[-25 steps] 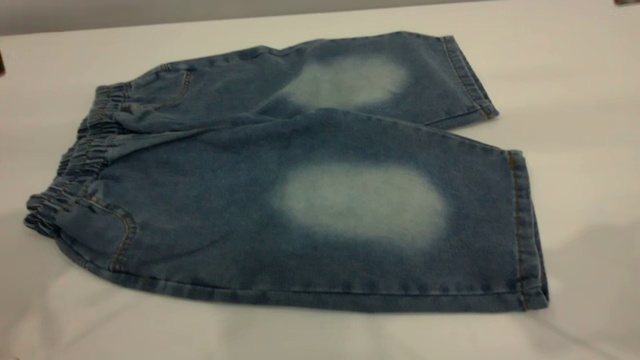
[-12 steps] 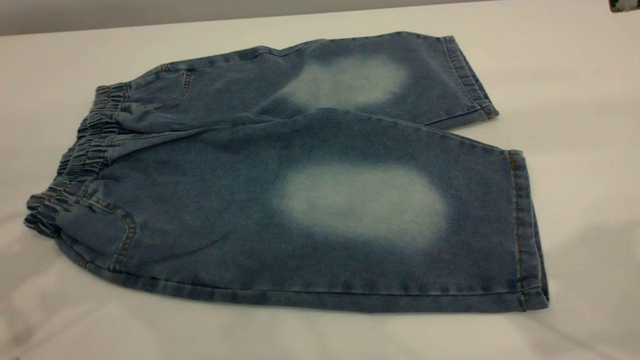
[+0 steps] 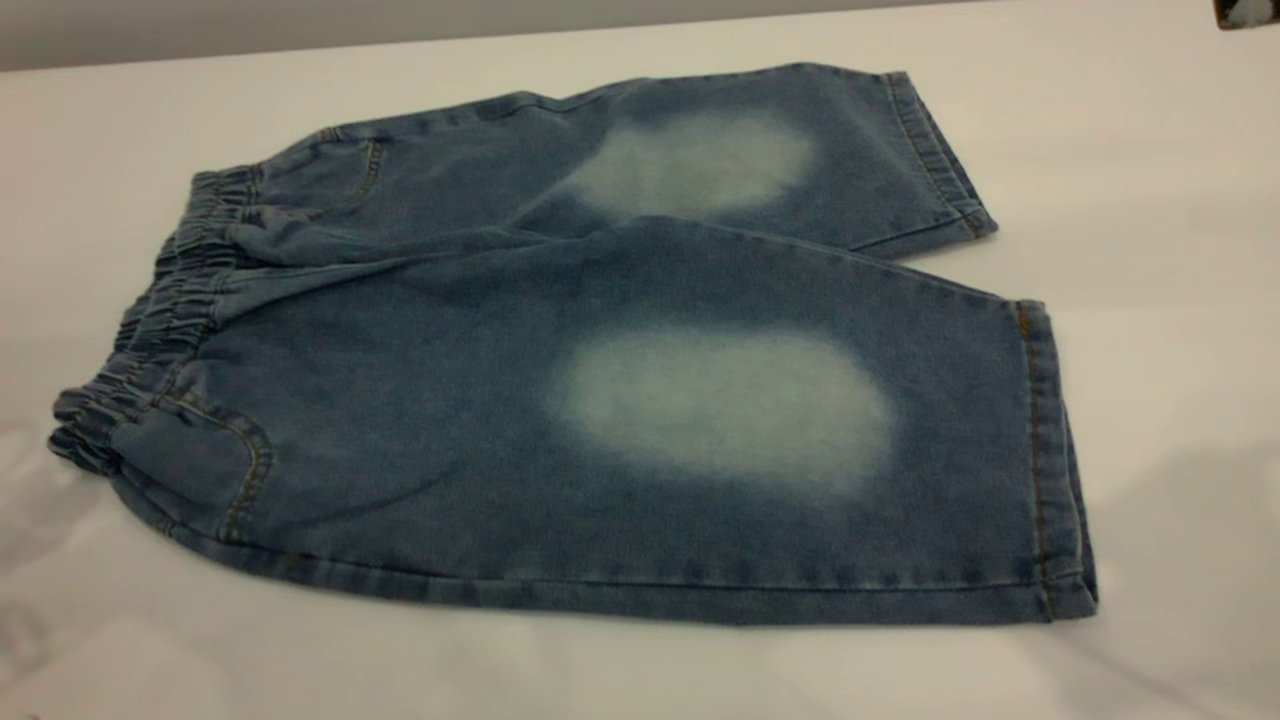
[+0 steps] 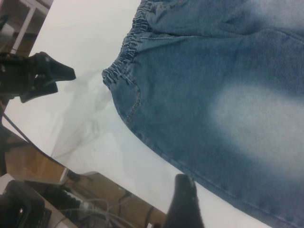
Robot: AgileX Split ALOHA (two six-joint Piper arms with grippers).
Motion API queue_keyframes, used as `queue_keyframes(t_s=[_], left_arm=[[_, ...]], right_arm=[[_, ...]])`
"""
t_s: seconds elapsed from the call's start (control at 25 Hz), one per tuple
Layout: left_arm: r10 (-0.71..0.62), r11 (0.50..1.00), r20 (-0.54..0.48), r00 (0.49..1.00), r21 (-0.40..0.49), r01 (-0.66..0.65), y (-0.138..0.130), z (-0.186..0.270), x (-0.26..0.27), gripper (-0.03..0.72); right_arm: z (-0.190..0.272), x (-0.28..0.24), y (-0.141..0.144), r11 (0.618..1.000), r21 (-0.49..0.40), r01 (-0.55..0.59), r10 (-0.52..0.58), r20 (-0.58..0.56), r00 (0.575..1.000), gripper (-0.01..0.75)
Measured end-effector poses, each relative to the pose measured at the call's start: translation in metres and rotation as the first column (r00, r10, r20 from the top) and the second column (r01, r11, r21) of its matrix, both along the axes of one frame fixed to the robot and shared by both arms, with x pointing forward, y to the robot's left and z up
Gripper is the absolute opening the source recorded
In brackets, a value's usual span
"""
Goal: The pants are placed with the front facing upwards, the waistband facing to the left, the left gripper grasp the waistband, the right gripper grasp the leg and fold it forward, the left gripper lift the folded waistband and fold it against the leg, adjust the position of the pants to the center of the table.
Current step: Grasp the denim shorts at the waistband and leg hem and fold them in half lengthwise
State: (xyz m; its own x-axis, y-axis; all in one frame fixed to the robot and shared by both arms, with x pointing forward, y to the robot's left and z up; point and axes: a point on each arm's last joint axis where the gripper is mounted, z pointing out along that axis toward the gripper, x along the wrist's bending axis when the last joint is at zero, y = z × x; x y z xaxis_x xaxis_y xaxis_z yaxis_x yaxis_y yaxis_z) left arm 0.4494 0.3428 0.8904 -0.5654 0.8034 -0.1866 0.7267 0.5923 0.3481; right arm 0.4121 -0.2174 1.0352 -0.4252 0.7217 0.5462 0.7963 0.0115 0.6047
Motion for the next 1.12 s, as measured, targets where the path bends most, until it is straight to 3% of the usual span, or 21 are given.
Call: queue_keyframes(t_s=[0.52,0.88,1.12], left_arm=[[-0.019,1.000,-0.065,0.998,0.003,0.019,0.003,-0.032,0.021,0.571],[-0.129,0.991,0.001,0.992,0.016,0.129,-0.019,-0.018,0.050,0.571],[-0.129,0.991,0.013,0.992,0.015,0.129,-0.020,-0.017,0.057,0.571]], right_arm=[[0.000,0.000,0.000,1.000,0.000,0.001,-0.001,-0.001,1.000,0.498],[0.000,0.000,0.000,1.000,0.000,0.000,0.000,0.000,1.000,0.498],[0.000,0.000,0.000,1.000,-0.003,-0.004,0.004,-0.001,1.000,0.498]])
